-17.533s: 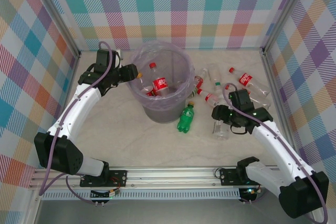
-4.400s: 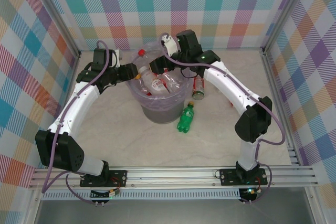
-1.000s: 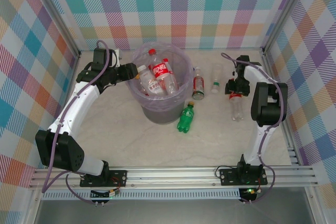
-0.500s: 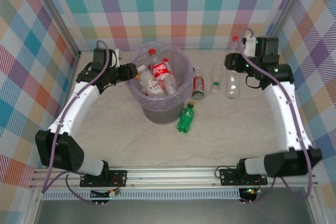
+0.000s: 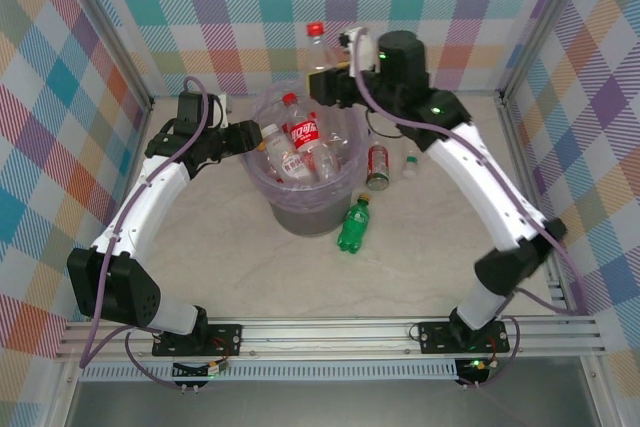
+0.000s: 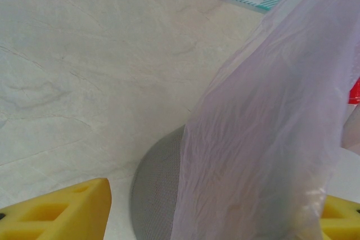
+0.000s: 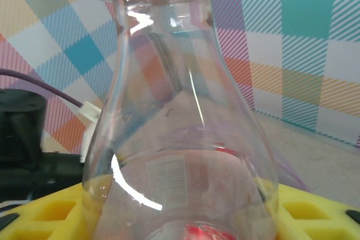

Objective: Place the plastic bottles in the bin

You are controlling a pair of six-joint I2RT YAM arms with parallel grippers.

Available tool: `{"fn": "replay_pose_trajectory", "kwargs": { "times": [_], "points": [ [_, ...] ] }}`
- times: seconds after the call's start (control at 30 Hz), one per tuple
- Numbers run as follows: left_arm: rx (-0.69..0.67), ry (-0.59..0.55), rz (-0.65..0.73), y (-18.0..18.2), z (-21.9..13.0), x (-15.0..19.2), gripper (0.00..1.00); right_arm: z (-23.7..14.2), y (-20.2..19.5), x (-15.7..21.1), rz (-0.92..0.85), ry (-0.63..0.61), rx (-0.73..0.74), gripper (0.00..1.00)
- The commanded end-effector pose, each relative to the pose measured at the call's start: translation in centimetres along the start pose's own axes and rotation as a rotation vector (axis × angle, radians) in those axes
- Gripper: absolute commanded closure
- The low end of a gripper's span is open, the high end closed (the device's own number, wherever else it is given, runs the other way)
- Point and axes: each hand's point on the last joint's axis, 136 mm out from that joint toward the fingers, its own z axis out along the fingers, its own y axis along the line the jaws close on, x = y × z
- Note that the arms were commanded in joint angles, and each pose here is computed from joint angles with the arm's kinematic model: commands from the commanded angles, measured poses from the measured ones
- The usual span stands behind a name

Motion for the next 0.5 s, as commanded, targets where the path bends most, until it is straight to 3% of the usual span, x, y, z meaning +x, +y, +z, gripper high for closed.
{"fn": "replay_pose_trajectory", "kwargs": {
  "times": [0.0,0.47],
  "points": [
    [-0.05,0.055,-0.026,1.6,0.6,1.3,0.35,1.1,-0.4,0.3,-0.06,0.015,0.039,0.42],
    [-0.047,0.024,-0.014,1.2,-0.4,0.8,0.35,4.0,-3.3,9.1,-0.015,0.217,0.131,0.39]
  ]
}}
